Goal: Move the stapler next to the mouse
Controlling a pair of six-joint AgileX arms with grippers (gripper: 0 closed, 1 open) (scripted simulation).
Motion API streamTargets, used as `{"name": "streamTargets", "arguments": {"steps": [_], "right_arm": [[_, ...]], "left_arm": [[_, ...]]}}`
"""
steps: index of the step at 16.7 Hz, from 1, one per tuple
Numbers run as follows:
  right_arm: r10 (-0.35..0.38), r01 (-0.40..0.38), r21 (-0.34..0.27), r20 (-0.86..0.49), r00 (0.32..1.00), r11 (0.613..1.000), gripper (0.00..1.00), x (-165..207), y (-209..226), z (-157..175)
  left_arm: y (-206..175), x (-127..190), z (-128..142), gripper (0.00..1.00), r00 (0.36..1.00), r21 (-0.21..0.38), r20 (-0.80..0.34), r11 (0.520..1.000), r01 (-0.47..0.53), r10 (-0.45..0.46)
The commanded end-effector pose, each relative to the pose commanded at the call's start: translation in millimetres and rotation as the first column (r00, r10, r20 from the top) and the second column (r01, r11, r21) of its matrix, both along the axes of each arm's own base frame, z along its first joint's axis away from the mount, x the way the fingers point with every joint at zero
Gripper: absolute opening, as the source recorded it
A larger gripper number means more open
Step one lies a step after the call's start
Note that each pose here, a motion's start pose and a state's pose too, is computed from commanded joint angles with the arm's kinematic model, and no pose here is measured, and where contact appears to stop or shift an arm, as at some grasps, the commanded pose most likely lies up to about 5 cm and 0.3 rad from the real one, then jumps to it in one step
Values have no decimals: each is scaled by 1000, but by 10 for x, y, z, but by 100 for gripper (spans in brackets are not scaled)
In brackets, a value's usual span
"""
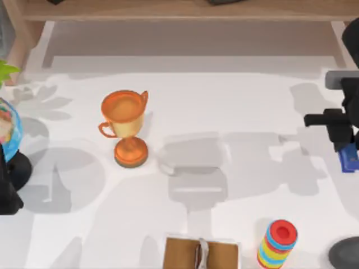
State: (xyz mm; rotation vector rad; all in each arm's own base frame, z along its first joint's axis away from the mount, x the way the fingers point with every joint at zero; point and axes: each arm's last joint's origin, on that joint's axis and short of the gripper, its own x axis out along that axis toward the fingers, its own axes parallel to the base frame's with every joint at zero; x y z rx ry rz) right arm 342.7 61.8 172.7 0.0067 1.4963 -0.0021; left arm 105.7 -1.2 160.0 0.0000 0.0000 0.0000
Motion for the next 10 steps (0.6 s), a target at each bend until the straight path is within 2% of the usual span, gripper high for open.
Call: {"name": "streamTargets", "arguments": {"steps": [10], "right_arm": [[-3,2,9,45,999,1000,0,32,-11,-1]], "left_arm": [[0,0,0,100,1000,0,0,1000,0,0]]}}
